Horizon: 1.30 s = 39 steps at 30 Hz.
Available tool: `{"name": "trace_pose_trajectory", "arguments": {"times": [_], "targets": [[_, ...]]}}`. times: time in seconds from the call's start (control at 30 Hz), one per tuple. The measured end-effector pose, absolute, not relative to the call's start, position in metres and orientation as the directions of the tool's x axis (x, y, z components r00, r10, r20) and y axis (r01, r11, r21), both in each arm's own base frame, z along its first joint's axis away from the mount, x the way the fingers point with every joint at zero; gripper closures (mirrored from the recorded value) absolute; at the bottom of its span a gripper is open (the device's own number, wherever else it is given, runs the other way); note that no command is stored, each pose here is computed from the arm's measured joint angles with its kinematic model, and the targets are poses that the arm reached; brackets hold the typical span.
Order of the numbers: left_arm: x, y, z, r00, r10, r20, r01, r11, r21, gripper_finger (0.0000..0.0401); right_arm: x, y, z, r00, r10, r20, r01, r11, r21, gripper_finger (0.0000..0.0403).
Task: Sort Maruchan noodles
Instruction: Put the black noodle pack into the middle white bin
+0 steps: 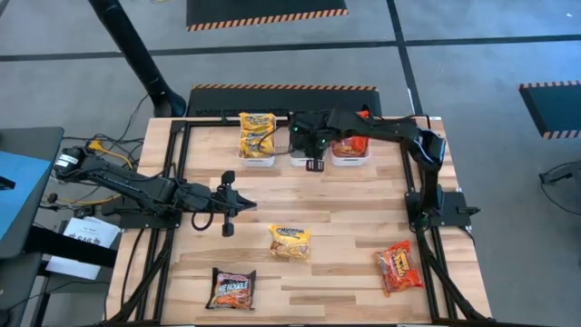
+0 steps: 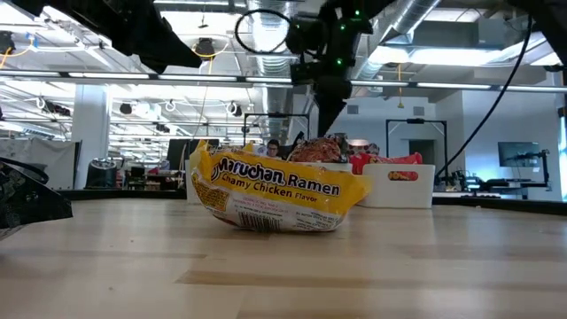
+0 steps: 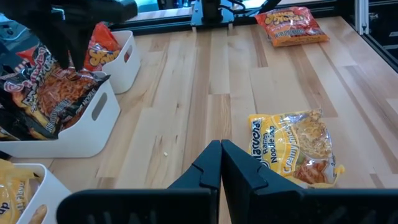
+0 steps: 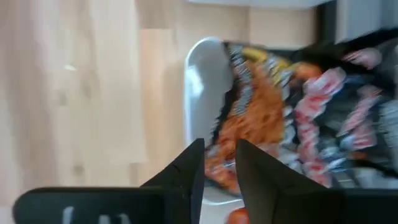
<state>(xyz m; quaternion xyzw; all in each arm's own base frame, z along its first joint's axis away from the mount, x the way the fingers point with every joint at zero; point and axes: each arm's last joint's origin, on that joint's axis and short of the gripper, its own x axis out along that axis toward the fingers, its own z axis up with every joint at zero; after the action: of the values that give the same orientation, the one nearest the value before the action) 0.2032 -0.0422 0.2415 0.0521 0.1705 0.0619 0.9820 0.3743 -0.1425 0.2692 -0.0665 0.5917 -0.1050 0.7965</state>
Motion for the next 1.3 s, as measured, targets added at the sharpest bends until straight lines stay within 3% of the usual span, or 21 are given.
{"name": "trace_pose_trajectory", "arguments": {"times": [0.23, 0.4, 0.57, 0.83, 1.2, 1.3], "targets": [[0.203, -0.042, 0.242, 0.934, 0.139, -0.328, -0.104, 0.987, 0.123, 0.0401, 0.362, -0.174, 0.263, 0.256, -0.196, -0.946, 0.216, 0.966, -0.141, 0.0303], [0.203, -0.042, 0.242, 0.935, 0.139, -0.327, -0.104, 0.987, 0.122, 0.0401, 0.363, -0.180, 0.251, 0.239, -0.146, -0.960, 0.221, 0.971, -0.092, 0.0303], [0.203, -0.042, 0.242, 0.935, 0.139, -0.327, -0.104, 0.987, 0.122, 0.0401, 0.369, -0.183, 0.234, 0.201, -0.145, -0.969, 0.213, 0.972, -0.101, 0.0303], [0.203, -0.042, 0.241, 0.933, 0.140, -0.332, -0.104, 0.987, 0.125, 0.0401, 0.374, -0.189, 0.212, 0.072, -0.284, -0.956, 0.250, 0.933, -0.259, 0.0312], [0.203, -0.042, 0.241, 0.933, 0.140, -0.333, -0.101, 0.986, 0.133, 0.0401, 0.370, -0.161, 0.248, 0.130, -0.306, -0.943, 0.239, 0.933, -0.270, 0.0326], [0.203, -0.042, 0.241, 0.933, 0.140, -0.333, -0.101, 0.986, 0.132, 0.0401, 0.376, -0.152, 0.259, 0.212, -0.330, -0.920, 0.230, 0.932, -0.282, 0.0326]]}}
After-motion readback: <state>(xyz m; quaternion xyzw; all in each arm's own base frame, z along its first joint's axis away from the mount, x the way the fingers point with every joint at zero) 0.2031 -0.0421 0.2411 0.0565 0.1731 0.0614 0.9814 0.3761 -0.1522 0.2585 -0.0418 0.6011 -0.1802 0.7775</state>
